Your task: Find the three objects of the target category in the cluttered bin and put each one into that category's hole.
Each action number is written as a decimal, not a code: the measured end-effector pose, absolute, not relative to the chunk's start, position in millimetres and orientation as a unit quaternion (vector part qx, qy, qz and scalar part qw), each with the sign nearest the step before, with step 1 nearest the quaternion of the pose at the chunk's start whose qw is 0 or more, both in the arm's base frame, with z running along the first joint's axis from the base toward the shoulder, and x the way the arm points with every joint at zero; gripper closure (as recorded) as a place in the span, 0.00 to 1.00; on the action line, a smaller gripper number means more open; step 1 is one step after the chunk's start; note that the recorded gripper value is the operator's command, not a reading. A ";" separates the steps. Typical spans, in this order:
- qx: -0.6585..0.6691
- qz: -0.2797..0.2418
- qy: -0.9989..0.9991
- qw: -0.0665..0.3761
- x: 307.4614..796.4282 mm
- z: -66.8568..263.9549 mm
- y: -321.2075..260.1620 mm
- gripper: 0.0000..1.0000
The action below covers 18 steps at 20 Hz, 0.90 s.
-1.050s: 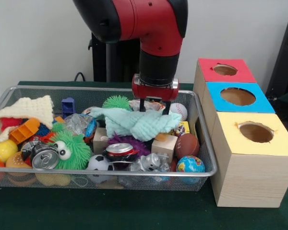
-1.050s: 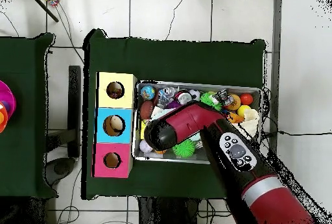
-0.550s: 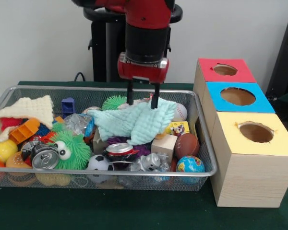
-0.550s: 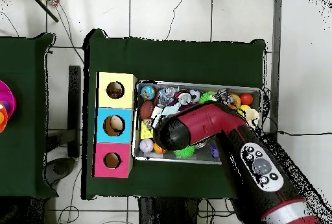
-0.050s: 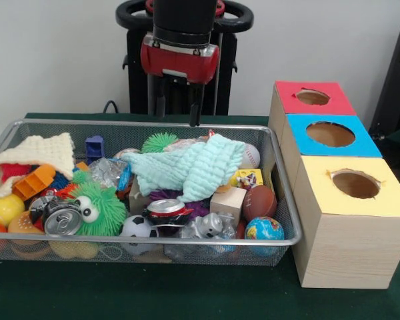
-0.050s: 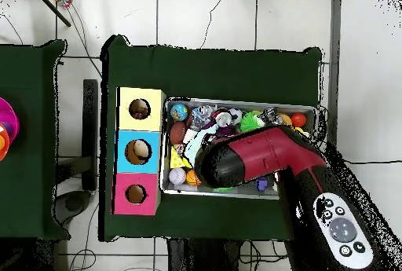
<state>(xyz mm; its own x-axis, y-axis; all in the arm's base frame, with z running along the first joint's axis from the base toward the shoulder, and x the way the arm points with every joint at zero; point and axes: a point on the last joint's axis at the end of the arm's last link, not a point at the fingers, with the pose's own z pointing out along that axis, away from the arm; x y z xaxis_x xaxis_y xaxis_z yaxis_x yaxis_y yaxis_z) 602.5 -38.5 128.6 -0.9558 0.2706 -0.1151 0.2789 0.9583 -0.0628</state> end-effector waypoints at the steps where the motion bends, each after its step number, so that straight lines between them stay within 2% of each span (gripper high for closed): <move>1: 0.139 -0.039 0.988 0.051 600.8 127.8 -38.8 0.00; 10: 0.119 -0.041 0.991 0.034 583.6 114.7 -25.3 0.00; 18: 0.102 -0.035 0.994 0.021 559.7 89.5 -31.6 0.00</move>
<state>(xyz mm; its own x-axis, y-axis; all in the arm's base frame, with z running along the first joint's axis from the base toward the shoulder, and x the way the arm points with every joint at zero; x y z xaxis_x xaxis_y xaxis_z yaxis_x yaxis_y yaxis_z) 559.7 -31.6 89.5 -0.9784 0.2009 -0.0495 0.2039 0.9769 -0.0642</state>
